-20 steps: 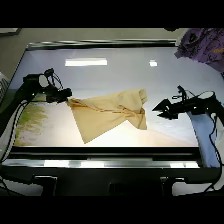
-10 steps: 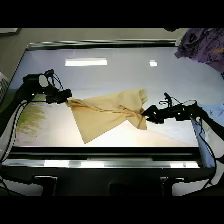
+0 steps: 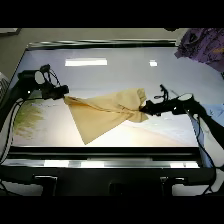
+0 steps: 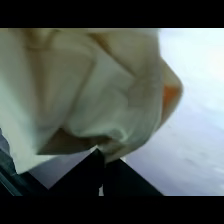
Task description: Fold the clothes and pants, and hang the long-sleeved shirts on hangers.
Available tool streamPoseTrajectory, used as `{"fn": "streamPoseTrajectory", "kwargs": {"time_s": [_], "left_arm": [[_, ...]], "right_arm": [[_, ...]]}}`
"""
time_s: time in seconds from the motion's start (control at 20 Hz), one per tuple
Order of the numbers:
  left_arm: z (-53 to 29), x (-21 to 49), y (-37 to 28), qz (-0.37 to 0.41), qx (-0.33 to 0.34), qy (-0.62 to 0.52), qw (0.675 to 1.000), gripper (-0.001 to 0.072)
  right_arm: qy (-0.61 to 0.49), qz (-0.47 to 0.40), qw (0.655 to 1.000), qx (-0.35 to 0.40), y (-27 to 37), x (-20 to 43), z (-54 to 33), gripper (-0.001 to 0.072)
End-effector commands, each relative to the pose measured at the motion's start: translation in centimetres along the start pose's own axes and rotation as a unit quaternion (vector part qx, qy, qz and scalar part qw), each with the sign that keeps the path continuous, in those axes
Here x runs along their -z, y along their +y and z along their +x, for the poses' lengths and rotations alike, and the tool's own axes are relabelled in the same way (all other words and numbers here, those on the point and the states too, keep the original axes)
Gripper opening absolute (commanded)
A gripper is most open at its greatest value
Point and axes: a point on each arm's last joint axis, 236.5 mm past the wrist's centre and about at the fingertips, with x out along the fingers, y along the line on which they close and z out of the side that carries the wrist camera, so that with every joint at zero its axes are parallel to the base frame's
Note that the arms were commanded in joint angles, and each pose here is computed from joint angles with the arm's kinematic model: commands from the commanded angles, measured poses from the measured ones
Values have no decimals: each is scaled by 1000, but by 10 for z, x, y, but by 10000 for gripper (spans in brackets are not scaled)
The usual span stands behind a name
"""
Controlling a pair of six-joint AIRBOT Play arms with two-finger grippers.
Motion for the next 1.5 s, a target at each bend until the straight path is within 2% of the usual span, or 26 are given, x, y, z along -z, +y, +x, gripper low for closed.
{"fn": "streamPoseTrajectory", "kwargs": {"time_s": [0.0, 0.15, 0.35, 0.5, 0.6, 0.7, 0.75, 0.85, 1.0, 1.2, 1.3, 1.45], "left_arm": [[-76, -62, 13, 47, -37, -119, 991, 18], [-214, -112, -2, 105, -21, -271, 957, 18], [-409, -94, 1, 118, 6, -449, 886, 19], [-485, -38, 18, 94, 30, -500, 861, 19], [-512, -7, 29, 79, 41, -515, 852, 19], [-527, 10, 35, 72, 46, -525, 847, 19], [-527, 12, 36, 72, 46, -523, 848, 19], [-507, 5, 32, 74, 43, -499, 862, 19], [-432, -23, 19, 69, 38, -413, 907, 19], [-268, -56, -7, 72, 29, -235, 969, 19], [-169, -64, -12, 75, 11, -143, 987, 19], [-25, -53, -4, 57, -23, -22, 998, 19]], "right_arm": [[-106, -110, 988, -1, 91, -61, -79, 35], [-250, -238, 938, 19, 211, -92, -202, 36], [-453, -344, 820, 74, 343, -35, -379, 37], [-564, -348, 740, 114, 383, 42, -474, 37], [-611, -331, 707, 129, 387, 82, -510, 37], [-635, -316, 694, 126, 389, 102, -526, 37], [-636, -311, 697, 119, 390, 102, -526, 37], [-615, -294, 723, 115, 380, 78, -509, 37], [-520, -254, 807, 119, 339, 5, -441, 37], [-347, -165, 918, 92, 249, -108, -299, 37], [-283, -124, 948, 74, 193, -157, -225, 37], [-216, -35, 974, 55, 102, -202, -120, 37]]}}
